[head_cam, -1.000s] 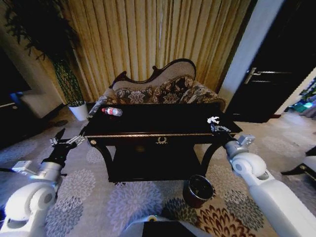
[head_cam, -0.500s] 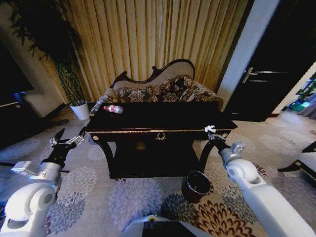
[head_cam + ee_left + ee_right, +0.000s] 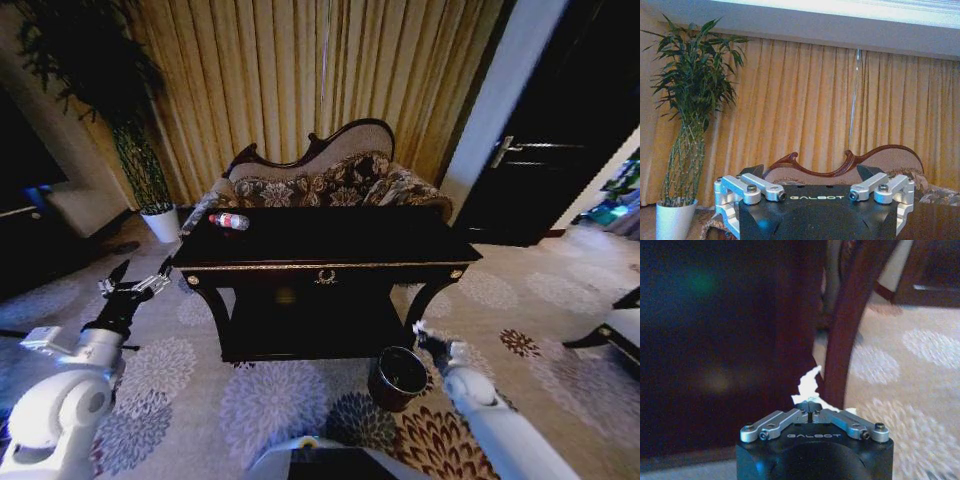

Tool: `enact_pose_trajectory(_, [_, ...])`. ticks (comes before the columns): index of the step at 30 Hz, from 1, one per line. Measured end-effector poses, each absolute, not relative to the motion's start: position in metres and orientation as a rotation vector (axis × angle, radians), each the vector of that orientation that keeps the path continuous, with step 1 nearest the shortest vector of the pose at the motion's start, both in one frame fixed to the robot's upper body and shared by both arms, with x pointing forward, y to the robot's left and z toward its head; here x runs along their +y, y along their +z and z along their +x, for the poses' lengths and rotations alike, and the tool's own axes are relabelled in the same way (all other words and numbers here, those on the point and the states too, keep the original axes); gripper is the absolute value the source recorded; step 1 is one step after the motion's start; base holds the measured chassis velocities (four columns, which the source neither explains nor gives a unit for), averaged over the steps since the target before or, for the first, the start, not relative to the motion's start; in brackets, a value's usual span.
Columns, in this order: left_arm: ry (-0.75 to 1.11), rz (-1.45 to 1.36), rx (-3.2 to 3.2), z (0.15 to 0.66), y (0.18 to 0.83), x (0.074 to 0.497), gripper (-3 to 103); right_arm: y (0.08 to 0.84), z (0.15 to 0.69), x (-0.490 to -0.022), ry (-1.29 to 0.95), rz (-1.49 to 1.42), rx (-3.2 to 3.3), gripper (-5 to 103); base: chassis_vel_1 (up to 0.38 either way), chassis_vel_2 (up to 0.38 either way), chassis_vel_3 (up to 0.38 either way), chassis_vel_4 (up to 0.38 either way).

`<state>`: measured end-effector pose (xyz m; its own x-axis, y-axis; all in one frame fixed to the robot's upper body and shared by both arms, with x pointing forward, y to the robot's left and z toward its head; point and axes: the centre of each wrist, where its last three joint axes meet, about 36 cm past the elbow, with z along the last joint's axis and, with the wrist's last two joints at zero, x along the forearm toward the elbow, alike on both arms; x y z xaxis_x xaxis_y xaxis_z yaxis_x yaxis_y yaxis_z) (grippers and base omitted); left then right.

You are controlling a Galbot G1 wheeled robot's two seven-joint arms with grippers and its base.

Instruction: Move to the front of the table and place the trash on the table into the trash bin.

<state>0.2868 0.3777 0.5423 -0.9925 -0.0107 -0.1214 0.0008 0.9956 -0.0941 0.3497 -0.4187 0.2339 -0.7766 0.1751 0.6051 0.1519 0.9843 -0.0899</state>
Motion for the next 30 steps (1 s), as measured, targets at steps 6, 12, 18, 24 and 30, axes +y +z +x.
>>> enact_pose_trajectory(6, [-0.137, -0.008, 3.011, 0.285, 0.545, 0.378, 100, 0.204, 0.347, -0.421, 0.056, -0.266, -2.418, 0, 0.000, 0.000, 0.000, 0.000])
enact_pose_trajectory(12, [-0.138, -0.011, 3.011, 0.284, 0.545, 0.378, 100, 0.199, 0.344, -0.413, 0.052, -0.228, -2.414, 2, 0.000, 0.000, 0.000, 0.000])
enact_pose_trajectory(18, [-0.143, -0.002, 3.012, 0.285, 0.544, 0.377, 100, 0.200, 0.344, -0.409, 0.067, -0.183, -2.428, 24, 0.000, 0.000, 0.000, 0.000])
enact_pose_trajectory(24, [-0.144, -0.004, 3.014, 0.285, 0.544, 0.378, 100, 0.202, 0.346, -0.407, 0.087, -0.176, -2.449, 45, 0.000, 0.000, 0.000, 0.000])
enact_pose_trajectory(30, [-0.144, -0.004, 3.013, 0.285, 0.543, 0.378, 100, 0.207, 0.349, -0.405, 0.085, -0.173, -2.465, 67, 0.000, 0.000, 0.000, 0.000])
